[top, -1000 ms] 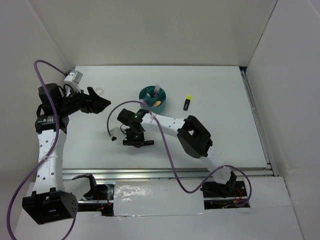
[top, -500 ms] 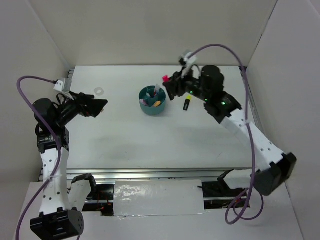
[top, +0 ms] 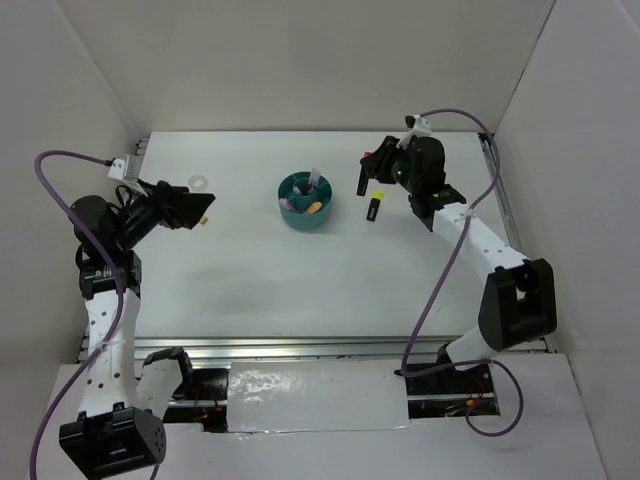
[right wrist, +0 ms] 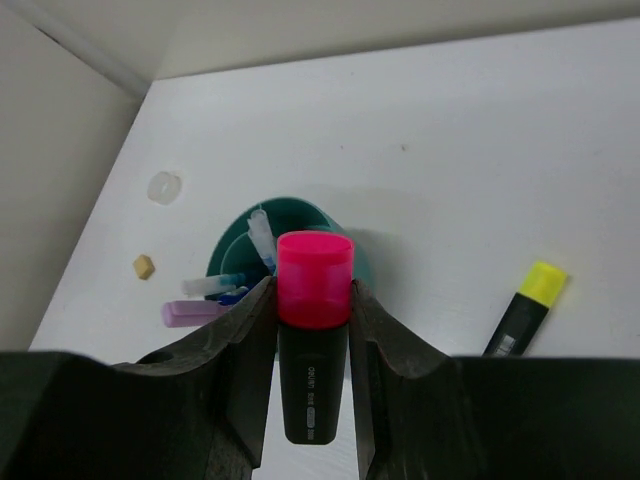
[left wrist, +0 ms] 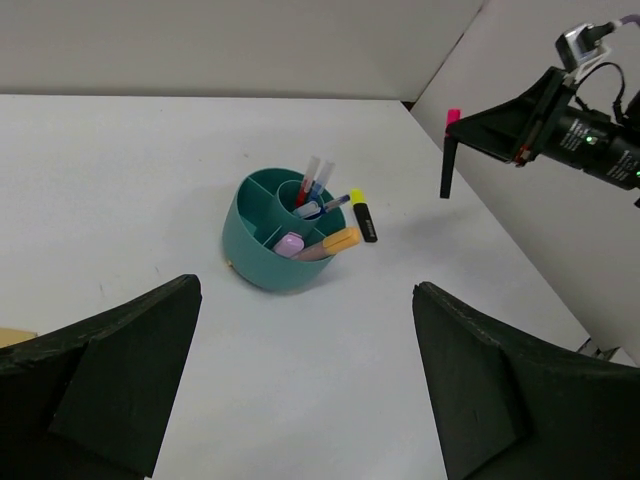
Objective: Sort the stationery into containers
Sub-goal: Place the stationery into the container
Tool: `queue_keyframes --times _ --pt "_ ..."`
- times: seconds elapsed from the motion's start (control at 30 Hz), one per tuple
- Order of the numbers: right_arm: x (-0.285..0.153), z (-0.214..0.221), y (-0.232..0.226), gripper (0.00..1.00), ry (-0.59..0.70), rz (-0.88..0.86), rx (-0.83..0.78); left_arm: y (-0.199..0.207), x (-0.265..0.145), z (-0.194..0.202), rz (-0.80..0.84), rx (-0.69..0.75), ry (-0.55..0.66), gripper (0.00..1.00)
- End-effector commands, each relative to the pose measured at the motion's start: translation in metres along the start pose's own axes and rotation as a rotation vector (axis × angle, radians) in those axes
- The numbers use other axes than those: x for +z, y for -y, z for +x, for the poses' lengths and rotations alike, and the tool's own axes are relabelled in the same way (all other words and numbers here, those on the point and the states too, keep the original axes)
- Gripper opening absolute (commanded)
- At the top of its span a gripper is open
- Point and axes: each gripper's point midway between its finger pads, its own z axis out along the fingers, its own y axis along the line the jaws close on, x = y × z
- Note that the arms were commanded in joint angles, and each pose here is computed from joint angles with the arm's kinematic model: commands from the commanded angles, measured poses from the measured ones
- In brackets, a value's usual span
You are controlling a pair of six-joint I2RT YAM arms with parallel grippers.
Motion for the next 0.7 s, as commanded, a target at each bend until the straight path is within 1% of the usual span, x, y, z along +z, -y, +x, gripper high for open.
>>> queue_keyframes --times 0.0,0.1,0.17,0.2,0.27,0.37,0.43,0.47,0.6,0.67 --pt "0.007 -0.039 -0.015 0.0 0.164 -0.094 0.051 0.008 -0.003 -0.021 0.004 0.105 0.044 0.99" --pt "0.007 -0.038 -0.01 0.0 0.178 -0.124 0.071 0.006 -0.005 -0.017 -0.013 0.12 0.022 0.99" --pt "0.008 -0.03 -0.002 0.0 0.179 -0.108 0.085 0.003 -0.005 -0.015 -0.026 0.119 0.017 0.99" --pt "0.008 -0.033 -0.004 0.0 0.211 -0.118 0.086 0.002 -0.005 -0.013 -0.025 0.115 0.01 0.99" --pt "0.01 -0.021 -0.007 0.0 0.247 -0.125 0.102 -0.003 -0.004 -0.005 -0.031 0.1 -0.009 0.99" --pt "0.022 0.003 -0.018 0.0 0.201 -0.124 0.101 -0.006 -0.002 -0.002 -0.038 0.078 -0.012 0.99" --pt "0.031 0.013 -0.019 0.0 0.179 -0.117 0.127 -0.007 -0.002 -0.004 -0.042 0.076 -0.013 0.99" --pt "0.035 0.01 -0.025 0.0 0.185 -0.124 0.128 -0.006 -0.001 -0.006 -0.041 0.077 -0.01 0.99" --pt "0.051 0.008 -0.029 0.0 0.199 -0.131 0.065 -0.007 -0.002 -0.007 -0.042 0.094 -0.01 0.99" --pt "0.06 0.01 -0.029 0.0 0.203 -0.131 0.035 -0.008 -0.003 -0.001 -0.048 0.086 -0.031 0.99"
